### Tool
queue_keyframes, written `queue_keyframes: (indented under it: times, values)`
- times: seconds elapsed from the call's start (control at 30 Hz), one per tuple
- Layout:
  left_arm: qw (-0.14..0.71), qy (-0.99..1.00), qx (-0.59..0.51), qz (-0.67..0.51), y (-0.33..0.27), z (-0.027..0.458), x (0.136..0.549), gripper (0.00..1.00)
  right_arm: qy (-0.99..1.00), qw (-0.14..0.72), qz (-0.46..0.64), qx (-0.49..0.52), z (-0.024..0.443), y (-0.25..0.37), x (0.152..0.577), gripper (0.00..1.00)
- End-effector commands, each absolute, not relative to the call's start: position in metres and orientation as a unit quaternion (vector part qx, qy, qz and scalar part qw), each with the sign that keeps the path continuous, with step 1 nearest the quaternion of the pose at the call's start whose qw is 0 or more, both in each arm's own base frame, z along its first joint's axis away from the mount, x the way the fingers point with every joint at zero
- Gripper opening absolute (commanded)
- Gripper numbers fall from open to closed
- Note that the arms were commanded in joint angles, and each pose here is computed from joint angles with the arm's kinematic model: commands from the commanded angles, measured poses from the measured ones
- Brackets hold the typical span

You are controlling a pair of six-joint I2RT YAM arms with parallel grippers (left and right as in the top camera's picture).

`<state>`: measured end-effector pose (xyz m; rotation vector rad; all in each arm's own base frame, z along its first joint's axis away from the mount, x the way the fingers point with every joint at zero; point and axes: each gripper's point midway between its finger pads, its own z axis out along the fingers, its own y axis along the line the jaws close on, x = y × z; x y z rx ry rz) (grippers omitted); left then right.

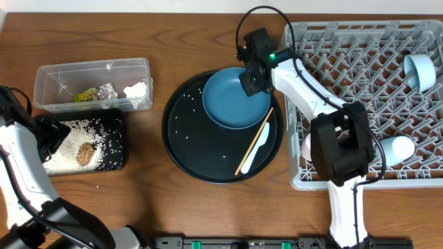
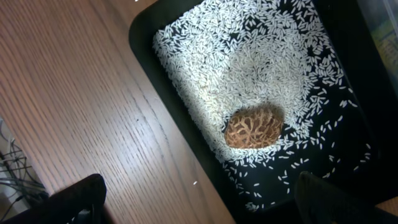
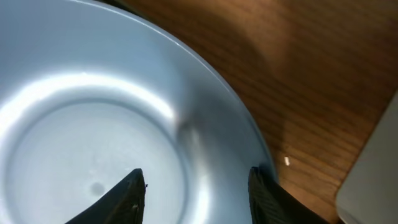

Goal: Sort waste into correct bins and load items into the dishwasher rack
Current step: 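Move the right gripper left to the blue plate's rim, then grasp the blue plate's rim with the right gripper and tilt it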

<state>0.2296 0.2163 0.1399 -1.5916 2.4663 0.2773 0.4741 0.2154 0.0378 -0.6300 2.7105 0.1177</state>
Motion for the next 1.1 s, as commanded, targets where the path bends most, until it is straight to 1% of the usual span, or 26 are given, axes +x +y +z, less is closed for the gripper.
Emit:
queue_keyframes:
  times: [0.0, 0.07, 0.17, 0.23, 0.5, 0.6, 0.73, 0.9, 1.07]
  values:
    - [0.097, 0.829, -0.541, 0.103, 0.219, 0.142, 0.226, 0.98, 0.955, 0.176, 0.029, -0.238, 0.033, 0.22, 0.472, 0.43]
    - [0.097, 0.829, -0.541, 0.103, 0.219, 0.142, 0.226, 0.98, 0.954, 0.177, 0.03, -0.238, 0.033, 0.221, 0.472, 0.43]
    - [0.097, 0.829, -0.541, 0.103, 0.219, 0.142, 0.226, 0.98, 0.954, 0.181, 0.03, -0.238, 0.034, 0.221, 0.474, 0.48]
    - [0.097, 0.829, -0.541, 0.103, 0.219, 0.142, 0.226, 0.98, 0.952, 0.189, 0.032, -0.238, 0.04, 0.223, 0.477, 0.49]
    - [0.097, 0.829, -0.541, 0.103, 0.219, 0.142, 0.226, 0.98, 0.935, 0.248, 0.038, -0.252, 0.105, 0.225, 0.484, 0.48]
    - [0.097, 0.829, -0.541, 0.103, 0.219, 0.142, 0.226, 0.98, 0.93, 0.257, 0.031, -0.259, 0.119, 0.22, 0.483, 0.47]
    - [0.097, 0.829, -0.541, 0.103, 0.219, 0.142, 0.226, 0.98, 0.932, 0.25, 0.022, -0.261, 0.113, 0.215, 0.483, 0.46]
    - [0.097, 0.829, -0.541, 0.103, 0.219, 0.142, 0.226, 0.98, 0.936, 0.231, 0.015, -0.264, 0.089, 0.214, 0.485, 0.44]
    - [0.097, 0.829, -0.541, 0.103, 0.219, 0.142, 0.226, 0.98, 0.942, 0.215, -0.022, -0.257, 0.063, 0.203, 0.49, 0.44]
